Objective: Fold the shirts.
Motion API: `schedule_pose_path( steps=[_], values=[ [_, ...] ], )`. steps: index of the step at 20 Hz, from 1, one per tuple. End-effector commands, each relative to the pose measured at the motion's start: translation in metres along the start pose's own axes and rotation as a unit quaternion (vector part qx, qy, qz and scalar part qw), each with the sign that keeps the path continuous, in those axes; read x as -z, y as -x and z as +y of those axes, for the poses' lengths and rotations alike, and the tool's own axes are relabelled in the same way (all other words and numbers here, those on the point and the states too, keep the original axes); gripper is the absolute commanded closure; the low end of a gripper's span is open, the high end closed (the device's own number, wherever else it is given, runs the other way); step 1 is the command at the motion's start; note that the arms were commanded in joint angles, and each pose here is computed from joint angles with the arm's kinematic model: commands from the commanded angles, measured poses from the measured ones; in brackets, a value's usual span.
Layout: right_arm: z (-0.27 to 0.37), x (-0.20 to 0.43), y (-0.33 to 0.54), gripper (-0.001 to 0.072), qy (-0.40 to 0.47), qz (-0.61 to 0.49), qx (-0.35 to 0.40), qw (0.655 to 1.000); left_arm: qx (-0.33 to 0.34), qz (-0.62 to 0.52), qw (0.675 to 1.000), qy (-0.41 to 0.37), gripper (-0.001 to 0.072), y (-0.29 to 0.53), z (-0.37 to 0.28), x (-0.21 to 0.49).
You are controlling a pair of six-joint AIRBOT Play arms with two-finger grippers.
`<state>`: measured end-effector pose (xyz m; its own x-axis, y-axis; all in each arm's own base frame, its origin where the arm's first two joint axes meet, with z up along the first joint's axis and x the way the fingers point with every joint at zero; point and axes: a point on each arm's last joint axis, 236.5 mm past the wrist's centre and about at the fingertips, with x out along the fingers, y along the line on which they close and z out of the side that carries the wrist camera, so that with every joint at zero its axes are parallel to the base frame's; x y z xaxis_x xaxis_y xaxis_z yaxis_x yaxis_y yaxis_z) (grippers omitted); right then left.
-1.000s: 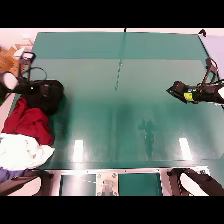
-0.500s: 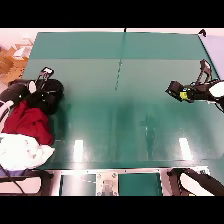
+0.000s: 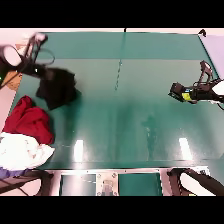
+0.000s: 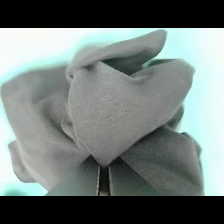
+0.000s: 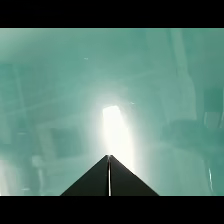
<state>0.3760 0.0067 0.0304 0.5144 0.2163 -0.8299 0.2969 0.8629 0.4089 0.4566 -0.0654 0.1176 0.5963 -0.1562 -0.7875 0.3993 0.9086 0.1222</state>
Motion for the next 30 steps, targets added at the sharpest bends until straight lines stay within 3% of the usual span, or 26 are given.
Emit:
schedule_pose_path(
  steps=[1, 4, 8, 9, 10, 11, 14, 16, 22, 27, 30],
  values=[
    [-0.011, 0.006, 0.011, 0.0698, -0.001, 0.028, 0.008, 1.000, 0.098, -0.103, 0.989, -0.032, 0.0687, 0.072, -0.093, -0.068],
    [-0.014, 0.012, 0.015, 0.0697, -0.001, 0.045, 0.010, 0.999, 0.172, -0.095, 0.979, -0.044, 0.0686, 0.060, -0.167, -0.073],
    [-0.013, 0.018, 0.016, 0.0695, -0.002, 0.059, 0.010, 0.998, 0.293, 0.001, 0.955, -0.033, 0.0682, 0.001, -0.275, -0.035],
    [-0.014, 0.020, 0.016, 0.0613, -0.002, 0.061, 0.010, 0.998, 0.319, 0.022, 0.947, -0.025, 0.0422, -0.011, -0.296, -0.026],
    [-0.014, 0.022, 0.016, 0.0480, -0.002, 0.066, 0.010, 0.998, 0.342, 0.041, 0.939, -0.005, 0.0002, -0.018, -0.313, -0.020],
    [-0.014, 0.025, 0.017, 0.0414, -0.002, 0.073, 0.011, 0.997, 0.358, 0.055, 0.932, 0.018, 0.0010, -0.020, -0.321, -0.017],
    [-0.014, 0.032, 0.016, 0.0406, -0.001, 0.086, 0.011, 0.996, 0.348, 0.060, 0.935, 0.028, 0.0011, -0.016, -0.286, -0.026],
    [-0.017, 0.048, 0.008, 0.0337, -0.002, 0.106, 0.014, 0.994, 0.332, 0.073, 0.939, 0.045, 0.0011, -0.010, -0.238, -0.030],
    [0.005, 0.128, -0.055, 0.0337, -0.018, 0.161, -0.032, 0.986, 0.200, 0.178, 0.948, 0.174, 0.0012, -0.035, -0.076, 0.040],
    [0.049, 0.157, -0.101, 0.0339, -0.013, 0.208, -0.090, 0.974, 0.173, 0.233, 0.922, 0.255, 0.0011, -0.081, -0.054, 0.123],
    [0.060, 0.159, -0.118, 0.0340, -0.009, 0.226, -0.094, 0.970, 0.154, 0.184, 0.926, 0.293, 0.0012, -0.124, -0.058, 0.138]
  ],
)
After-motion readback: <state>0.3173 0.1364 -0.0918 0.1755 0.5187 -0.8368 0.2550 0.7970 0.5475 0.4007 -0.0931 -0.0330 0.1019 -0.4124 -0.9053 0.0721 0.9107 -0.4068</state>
